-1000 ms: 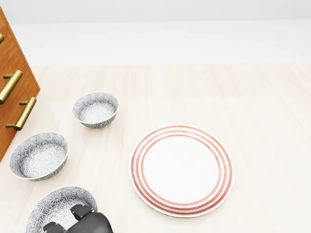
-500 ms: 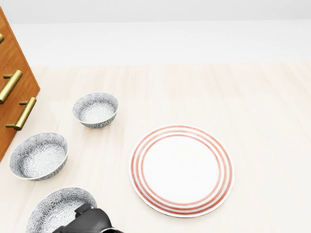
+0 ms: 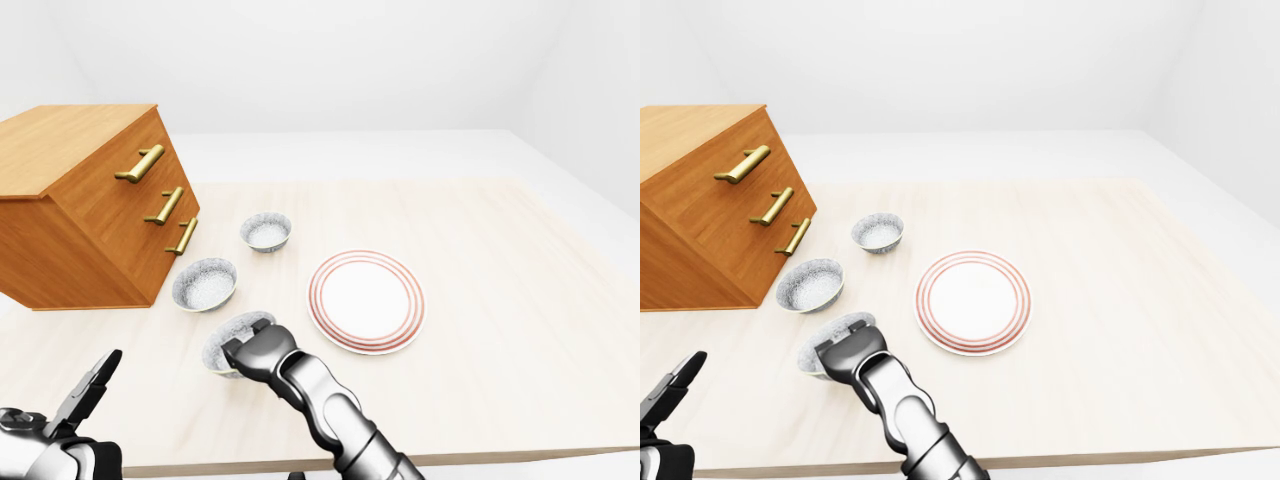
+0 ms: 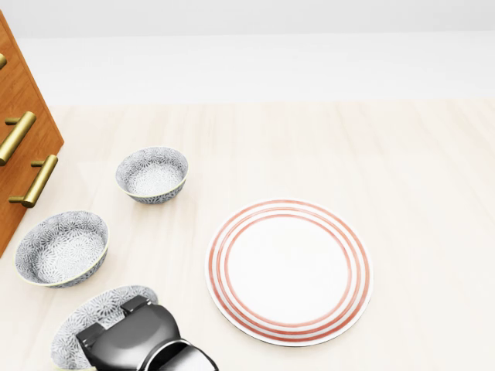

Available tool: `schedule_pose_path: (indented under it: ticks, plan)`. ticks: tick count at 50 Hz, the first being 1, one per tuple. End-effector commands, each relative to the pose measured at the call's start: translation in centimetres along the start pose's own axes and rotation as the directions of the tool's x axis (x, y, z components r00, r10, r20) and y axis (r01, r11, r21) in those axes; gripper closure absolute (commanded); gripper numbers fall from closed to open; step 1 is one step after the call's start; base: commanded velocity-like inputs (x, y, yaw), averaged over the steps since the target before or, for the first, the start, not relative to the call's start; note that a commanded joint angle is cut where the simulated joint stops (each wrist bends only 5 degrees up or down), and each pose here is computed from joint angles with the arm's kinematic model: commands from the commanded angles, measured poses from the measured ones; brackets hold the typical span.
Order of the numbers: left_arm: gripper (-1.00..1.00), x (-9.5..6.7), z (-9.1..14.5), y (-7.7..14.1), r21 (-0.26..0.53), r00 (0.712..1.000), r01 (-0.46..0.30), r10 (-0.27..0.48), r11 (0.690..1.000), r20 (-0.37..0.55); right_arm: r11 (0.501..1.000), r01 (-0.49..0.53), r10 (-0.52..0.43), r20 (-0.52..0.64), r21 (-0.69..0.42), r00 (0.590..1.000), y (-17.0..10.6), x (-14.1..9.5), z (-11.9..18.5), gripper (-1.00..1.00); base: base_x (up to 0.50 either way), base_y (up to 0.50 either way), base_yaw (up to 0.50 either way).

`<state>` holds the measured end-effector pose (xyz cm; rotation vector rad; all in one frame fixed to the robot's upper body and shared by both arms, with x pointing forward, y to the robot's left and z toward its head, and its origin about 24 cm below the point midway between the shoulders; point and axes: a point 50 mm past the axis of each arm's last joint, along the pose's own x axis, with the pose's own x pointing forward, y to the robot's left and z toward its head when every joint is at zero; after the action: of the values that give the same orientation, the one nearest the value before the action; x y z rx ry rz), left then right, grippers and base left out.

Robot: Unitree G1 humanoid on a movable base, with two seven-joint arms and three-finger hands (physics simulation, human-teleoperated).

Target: Put the bowl at the front on the plate.

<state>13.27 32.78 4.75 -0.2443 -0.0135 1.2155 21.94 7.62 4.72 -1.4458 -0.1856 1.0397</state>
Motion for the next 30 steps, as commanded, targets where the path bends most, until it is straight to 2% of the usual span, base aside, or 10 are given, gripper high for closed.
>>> schedule_pose_path:
  ticks: [1,6,7,8,24,27,30]
  plan:
    - [-1.00,-0.1,0.2,0.1,-0.005,1.000,0.000,0.000,1.000,0.008,0.995,0.095,-0.097,-0.064,-0.032,0.993,-1.3,-0.9,-1.1,1.00,0.00,0.00,0.00]
    - [-1.00,0.0,0.0,0.1,0.000,1.000,-0.002,0.002,1.000,0.001,0.988,0.150,-0.151,-0.075,-0.017,0.986,-1.7,-1.5,-1.3,1.00,0.00,0.00,0.00]
    - [-1.00,0.0,0.0,0.0,0.000,1.000,-0.002,0.002,1.000,0.001,0.991,0.128,-0.135,-0.168,-0.049,0.976,-1.8,-1.6,-1.9,1.00,0.00,0.00,0.00]
    - [-1.00,0.0,0.0,0.0,0.000,1.000,-0.001,0.001,1.000,0.002,0.986,0.168,-0.169,-0.085,-0.017,0.982,-2.0,-1.7,-1.5,1.00,0.00,0.00,0.00]
    - [-1.00,0.0,-0.1,0.0,0.008,1.000,0.000,0.000,1.000,-0.002,0.958,0.266,-0.283,-0.227,-0.104,0.932,-4.3,-5.3,-2.9,1.00,0.00,0.00,0.00]
    - [-1.00,0.0,-0.2,-0.1,0.011,1.000,0.000,0.000,1.000,-0.004,0.952,0.266,-0.298,-0.254,-0.154,0.920,-4.9,-6.0,-3.1,1.00,0.00,0.00,0.00]
    - [-1.00,0.0,-0.3,-0.1,0.014,1.000,0.001,-0.001,1.000,-0.005,0.945,0.292,-0.323,-0.265,-0.148,0.909,-5.2,-6.5,-3.3,1.00,0.00,0.00,0.00]
